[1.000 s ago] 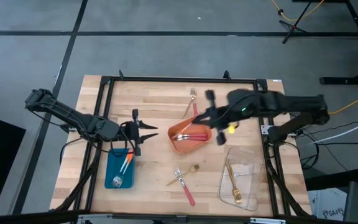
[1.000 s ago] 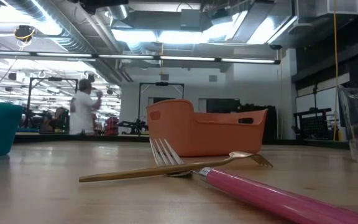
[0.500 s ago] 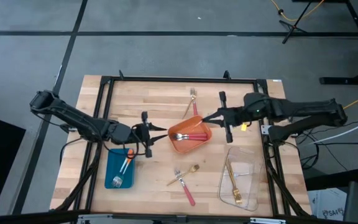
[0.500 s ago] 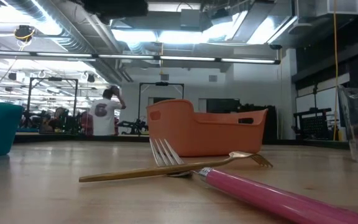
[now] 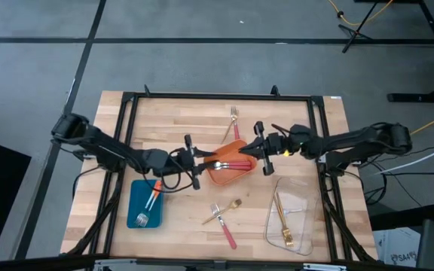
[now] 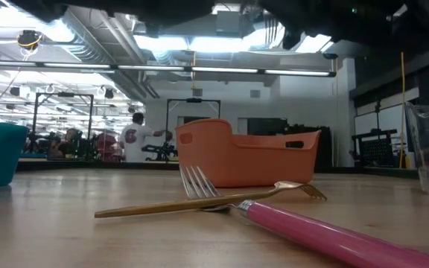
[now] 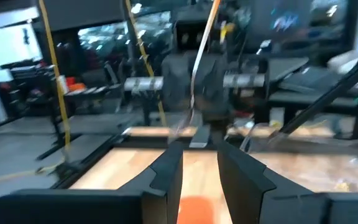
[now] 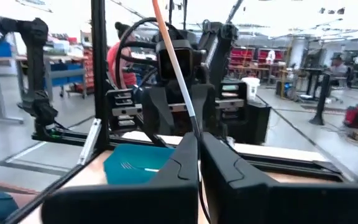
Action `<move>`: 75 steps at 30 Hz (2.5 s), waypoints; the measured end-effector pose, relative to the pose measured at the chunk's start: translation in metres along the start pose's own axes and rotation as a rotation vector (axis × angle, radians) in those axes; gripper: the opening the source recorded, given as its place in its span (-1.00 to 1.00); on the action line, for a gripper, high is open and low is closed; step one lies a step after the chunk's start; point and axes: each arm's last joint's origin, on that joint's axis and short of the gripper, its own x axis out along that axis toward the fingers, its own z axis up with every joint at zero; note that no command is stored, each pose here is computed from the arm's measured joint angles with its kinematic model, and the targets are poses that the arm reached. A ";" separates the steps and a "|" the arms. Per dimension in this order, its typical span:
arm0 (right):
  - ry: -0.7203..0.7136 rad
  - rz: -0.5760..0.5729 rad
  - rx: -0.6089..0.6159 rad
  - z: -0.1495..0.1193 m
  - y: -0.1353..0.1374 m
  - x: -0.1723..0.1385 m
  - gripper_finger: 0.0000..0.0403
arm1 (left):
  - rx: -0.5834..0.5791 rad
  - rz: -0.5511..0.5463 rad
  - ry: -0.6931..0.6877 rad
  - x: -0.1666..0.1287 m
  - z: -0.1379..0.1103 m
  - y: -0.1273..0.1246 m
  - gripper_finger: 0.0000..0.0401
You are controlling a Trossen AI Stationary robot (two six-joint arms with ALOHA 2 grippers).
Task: Sort silverware by color (type)
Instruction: Put the orange fork into the blue bin
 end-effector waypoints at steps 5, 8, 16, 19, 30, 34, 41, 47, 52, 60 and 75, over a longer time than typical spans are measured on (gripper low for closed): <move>-0.020 -0.001 0.045 -0.014 -0.002 0.009 -1.00 | -0.029 -0.059 -0.073 0.010 -0.006 0.002 -0.53; -0.030 -0.001 0.063 -0.019 -0.003 0.012 -1.00 | -0.037 -0.047 -0.090 0.013 -0.007 0.004 -0.53; -0.042 0.001 0.089 -0.023 -0.006 0.021 -1.00 | -0.048 -0.034 -0.114 0.014 -0.005 0.008 -0.53; -0.046 0.001 0.094 -0.022 -0.008 0.030 -1.00 | -0.049 -0.049 -0.121 0.014 -0.005 0.008 -0.53; -0.037 0.089 0.096 -0.026 -0.011 0.058 -1.00 | -0.050 -0.045 -0.123 0.014 -0.004 0.007 -0.53; -0.034 0.107 0.096 -0.027 -0.005 0.060 -1.00 | -0.049 -0.046 -0.121 0.014 -0.005 0.007 -0.53; -0.023 0.048 0.097 -0.028 -0.003 0.061 -1.00 | -0.053 -0.048 -0.121 0.014 -0.005 0.007 -0.53; 0.003 0.043 0.104 -0.030 -0.003 0.061 -1.00 | -0.055 -0.049 -0.121 0.014 -0.005 0.007 -0.53; 0.009 0.042 0.105 -0.031 -0.003 0.061 -1.00 | -0.057 -0.049 -0.121 0.014 -0.005 0.007 -0.53; 0.010 0.037 0.104 -0.031 -0.003 0.061 -1.00 | -0.056 -0.050 -0.120 0.014 -0.005 0.007 -0.73; 0.018 0.035 0.114 -0.032 -0.004 0.061 -1.00 | -0.046 -0.046 -0.119 0.014 -0.005 0.008 -0.98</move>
